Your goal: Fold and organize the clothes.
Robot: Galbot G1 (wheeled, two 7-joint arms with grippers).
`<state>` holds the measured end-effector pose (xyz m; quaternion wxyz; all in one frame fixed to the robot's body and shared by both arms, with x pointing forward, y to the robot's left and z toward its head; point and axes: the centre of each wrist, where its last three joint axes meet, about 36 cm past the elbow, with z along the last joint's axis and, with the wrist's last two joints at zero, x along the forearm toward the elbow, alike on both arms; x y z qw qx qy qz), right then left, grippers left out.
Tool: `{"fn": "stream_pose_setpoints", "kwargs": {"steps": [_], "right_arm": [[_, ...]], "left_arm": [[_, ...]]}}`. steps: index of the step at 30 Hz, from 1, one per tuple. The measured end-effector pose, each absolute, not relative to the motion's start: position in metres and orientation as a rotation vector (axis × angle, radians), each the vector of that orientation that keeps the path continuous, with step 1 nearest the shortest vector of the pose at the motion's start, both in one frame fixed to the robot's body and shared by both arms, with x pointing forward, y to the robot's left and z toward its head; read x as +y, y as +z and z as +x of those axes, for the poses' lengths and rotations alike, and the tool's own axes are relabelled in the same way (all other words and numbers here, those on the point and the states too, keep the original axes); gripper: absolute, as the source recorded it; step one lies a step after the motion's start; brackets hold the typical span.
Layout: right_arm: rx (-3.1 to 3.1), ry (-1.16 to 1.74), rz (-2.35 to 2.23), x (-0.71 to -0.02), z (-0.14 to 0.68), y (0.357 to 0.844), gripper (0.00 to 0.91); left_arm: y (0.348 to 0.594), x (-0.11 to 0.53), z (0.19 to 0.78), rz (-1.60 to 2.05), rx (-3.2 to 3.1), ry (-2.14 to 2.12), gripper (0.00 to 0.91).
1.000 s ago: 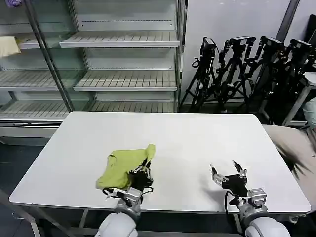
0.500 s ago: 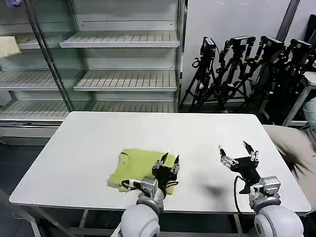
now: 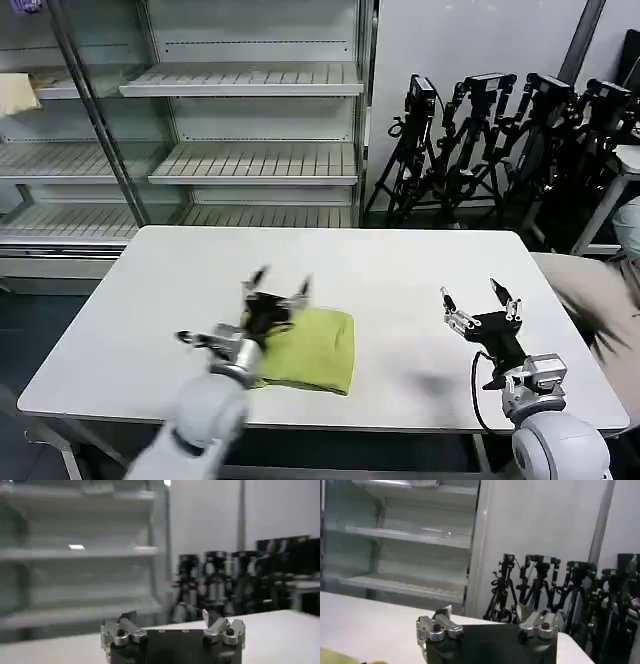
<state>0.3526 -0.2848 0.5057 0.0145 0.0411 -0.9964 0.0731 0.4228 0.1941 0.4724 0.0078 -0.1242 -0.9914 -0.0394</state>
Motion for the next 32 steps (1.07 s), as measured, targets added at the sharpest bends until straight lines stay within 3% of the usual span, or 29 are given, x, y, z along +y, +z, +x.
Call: {"fn": "stream_pose_setpoints", "kwargs": {"steps": [5, 12, 32], "right_arm": [[-3.114, 0.222, 0.142, -0.276, 0.356, 0.505, 0.907], [-3.110, 0.270, 0.140, -0.271, 0.355, 0.504, 0.907], [-3.200, 0.422, 0.041, -0.262, 0.342, 0.504, 0.907]], "left_arm": [[0.462, 0.280, 0.426, -0.283, -3.144, -0.276, 0.907], [0.464, 0.336, 0.418, -0.242, -3.192, -0.421, 0.907], [0.474, 0.357, 0.387, -0.318, -3.220, -0.827, 0.907]]}}
